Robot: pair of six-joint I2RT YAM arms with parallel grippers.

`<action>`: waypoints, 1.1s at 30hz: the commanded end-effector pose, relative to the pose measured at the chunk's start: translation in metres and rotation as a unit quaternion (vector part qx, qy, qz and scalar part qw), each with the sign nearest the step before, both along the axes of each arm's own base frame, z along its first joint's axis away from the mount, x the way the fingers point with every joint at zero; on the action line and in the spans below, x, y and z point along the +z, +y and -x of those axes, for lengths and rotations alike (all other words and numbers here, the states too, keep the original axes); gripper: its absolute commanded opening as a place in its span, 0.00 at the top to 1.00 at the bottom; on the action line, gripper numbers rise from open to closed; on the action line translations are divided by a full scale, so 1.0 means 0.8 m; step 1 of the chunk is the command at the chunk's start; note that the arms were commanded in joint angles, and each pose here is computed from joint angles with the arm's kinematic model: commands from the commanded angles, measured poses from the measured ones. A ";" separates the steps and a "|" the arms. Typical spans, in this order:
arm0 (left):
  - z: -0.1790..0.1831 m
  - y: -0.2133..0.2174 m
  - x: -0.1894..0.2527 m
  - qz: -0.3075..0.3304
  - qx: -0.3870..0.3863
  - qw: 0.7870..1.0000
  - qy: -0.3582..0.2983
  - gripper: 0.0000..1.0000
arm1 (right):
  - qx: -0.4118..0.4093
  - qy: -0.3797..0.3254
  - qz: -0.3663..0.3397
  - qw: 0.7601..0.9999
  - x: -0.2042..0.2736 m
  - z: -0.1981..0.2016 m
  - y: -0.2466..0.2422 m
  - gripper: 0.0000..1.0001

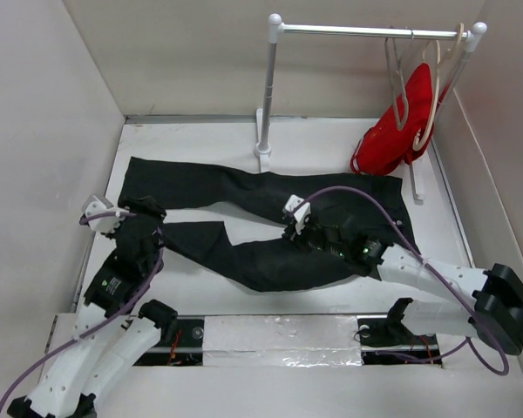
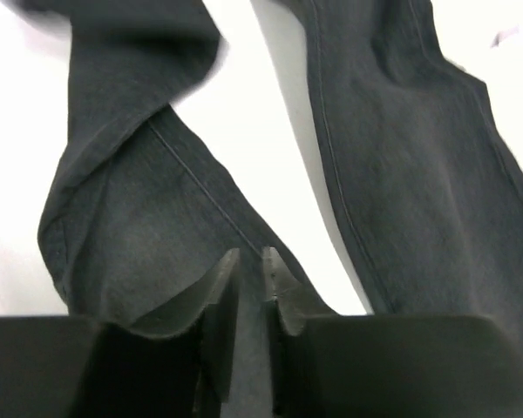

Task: Place the trousers on the hanger
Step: Flatten out the trousers at the center of the board.

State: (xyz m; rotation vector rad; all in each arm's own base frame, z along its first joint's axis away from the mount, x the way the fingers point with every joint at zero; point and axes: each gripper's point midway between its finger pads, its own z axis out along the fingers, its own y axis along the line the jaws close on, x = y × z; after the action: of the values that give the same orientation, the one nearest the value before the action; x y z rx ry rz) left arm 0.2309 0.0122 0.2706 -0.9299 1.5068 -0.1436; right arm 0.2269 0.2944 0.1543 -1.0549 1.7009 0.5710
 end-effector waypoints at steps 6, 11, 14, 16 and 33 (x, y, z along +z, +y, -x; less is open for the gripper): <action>-0.057 -0.039 -0.035 0.000 -0.024 0.999 0.037 0.42 | 0.054 -0.018 -0.004 0.998 0.028 0.000 0.049 0.61; -0.050 -0.044 -0.114 0.012 -0.035 0.994 0.107 0.44 | 0.032 -0.031 0.003 0.999 0.029 -0.007 0.039 1.00; -0.052 -0.056 -0.147 0.033 -0.069 0.990 0.123 0.44 | 0.014 -0.033 0.000 0.999 0.028 -0.012 0.034 1.00; -0.055 -0.088 -0.171 0.054 -0.133 0.980 0.139 0.53 | -0.017 -0.033 0.001 0.999 0.028 -0.017 0.021 1.00; 0.058 -0.132 -0.270 0.129 -0.116 0.956 0.238 0.48 | -0.061 0.000 -0.032 0.998 0.015 -0.034 -0.039 1.00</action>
State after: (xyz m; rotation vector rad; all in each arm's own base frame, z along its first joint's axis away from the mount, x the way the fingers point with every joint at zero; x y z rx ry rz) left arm 0.1933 -0.1258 0.0806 -0.8522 2.1460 -0.4417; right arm 0.2559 0.2578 0.1589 -0.8991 1.7555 0.5067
